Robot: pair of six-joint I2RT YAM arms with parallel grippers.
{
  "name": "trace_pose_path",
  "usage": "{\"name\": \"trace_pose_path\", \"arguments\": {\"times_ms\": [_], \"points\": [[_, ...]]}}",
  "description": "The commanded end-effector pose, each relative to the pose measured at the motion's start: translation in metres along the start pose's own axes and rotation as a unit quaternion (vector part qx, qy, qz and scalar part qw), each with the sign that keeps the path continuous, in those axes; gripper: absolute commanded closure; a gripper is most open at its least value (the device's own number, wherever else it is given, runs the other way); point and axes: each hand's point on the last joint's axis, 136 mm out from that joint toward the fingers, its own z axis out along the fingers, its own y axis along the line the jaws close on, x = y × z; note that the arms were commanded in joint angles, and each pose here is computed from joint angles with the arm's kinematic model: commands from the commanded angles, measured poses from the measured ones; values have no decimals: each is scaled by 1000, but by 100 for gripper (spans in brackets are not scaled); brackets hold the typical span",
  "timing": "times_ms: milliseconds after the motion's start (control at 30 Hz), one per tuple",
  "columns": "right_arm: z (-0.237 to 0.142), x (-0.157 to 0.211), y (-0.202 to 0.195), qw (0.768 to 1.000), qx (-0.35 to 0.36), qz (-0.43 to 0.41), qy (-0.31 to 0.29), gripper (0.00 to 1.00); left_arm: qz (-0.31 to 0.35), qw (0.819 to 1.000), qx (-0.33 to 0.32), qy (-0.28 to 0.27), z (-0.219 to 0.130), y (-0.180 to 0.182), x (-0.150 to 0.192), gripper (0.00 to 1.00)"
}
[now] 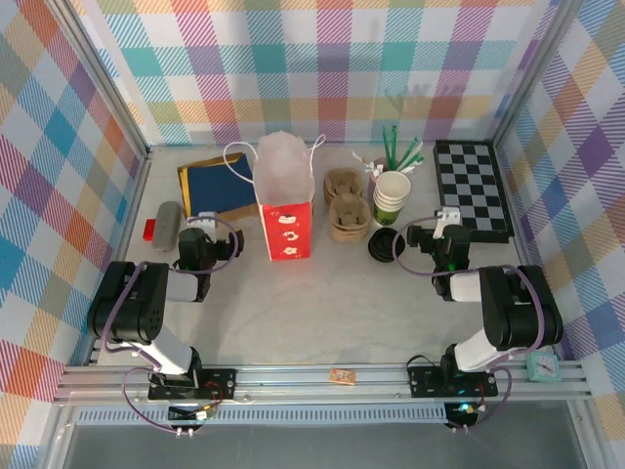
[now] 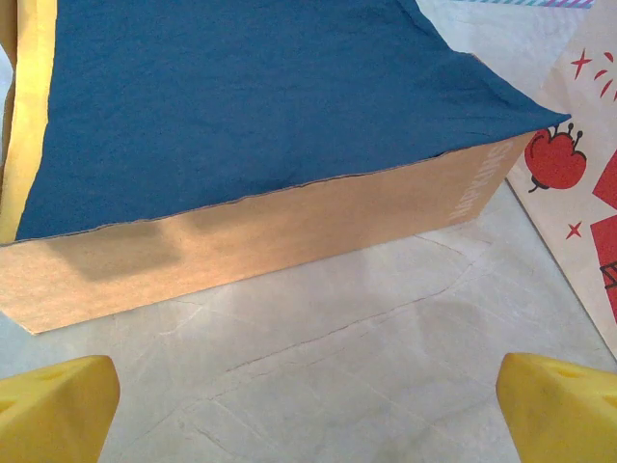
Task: Pack the takeout coffee
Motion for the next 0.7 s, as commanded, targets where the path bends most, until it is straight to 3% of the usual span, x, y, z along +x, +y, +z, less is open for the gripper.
{"name": "trace_pose_path", "arguments": {"times_ms": [0,667], "points": [[2,-7,0,1000,-4,10,-8,1,-4,1000,8,-18,0,-2,-13,0],[2,-8,1,1000,-5,10,-9,1,-4,1000,7,-18,0,-2,-13,0]]}}
